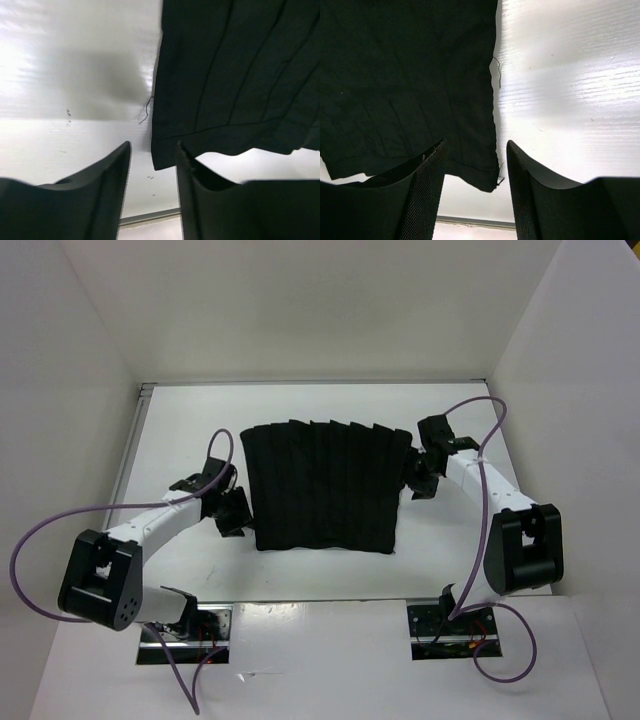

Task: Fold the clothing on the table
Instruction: Fold the skirt

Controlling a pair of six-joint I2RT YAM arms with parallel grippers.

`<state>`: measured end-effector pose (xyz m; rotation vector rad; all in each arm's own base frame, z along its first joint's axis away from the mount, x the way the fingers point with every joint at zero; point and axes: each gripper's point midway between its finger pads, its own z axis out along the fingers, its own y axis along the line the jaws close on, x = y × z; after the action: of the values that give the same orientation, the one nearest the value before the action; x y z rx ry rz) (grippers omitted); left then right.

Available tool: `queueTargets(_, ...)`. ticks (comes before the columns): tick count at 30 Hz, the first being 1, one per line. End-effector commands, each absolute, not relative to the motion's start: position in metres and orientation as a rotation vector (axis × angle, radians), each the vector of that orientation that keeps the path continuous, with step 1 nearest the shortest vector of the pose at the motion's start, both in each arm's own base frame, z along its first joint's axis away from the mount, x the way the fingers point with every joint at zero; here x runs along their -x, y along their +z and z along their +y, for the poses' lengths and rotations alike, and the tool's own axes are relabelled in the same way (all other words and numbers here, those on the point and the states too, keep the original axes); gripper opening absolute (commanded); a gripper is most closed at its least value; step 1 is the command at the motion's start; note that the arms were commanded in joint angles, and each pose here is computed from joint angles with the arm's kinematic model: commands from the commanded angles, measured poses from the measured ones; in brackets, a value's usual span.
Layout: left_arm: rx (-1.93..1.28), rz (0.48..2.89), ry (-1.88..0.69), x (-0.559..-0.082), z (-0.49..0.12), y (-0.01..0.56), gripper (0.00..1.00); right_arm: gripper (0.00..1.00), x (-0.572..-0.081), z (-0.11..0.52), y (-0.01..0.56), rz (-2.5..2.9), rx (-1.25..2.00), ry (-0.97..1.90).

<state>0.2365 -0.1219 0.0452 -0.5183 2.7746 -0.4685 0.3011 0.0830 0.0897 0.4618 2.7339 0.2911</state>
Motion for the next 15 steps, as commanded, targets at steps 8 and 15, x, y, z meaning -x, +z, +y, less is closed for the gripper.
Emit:
queueTargets(8,0.516,2.898,-0.485,-0.216,-0.141,0.019,0.41,0.56,-0.291,0.072,0.099,2.712,-0.501,0.249)
queueTargets(15,0.491,2.916,-0.538,-0.216,-0.157,0.012,0.28,0.56,-0.279,0.075,0.091,2.737,-0.543,0.277)
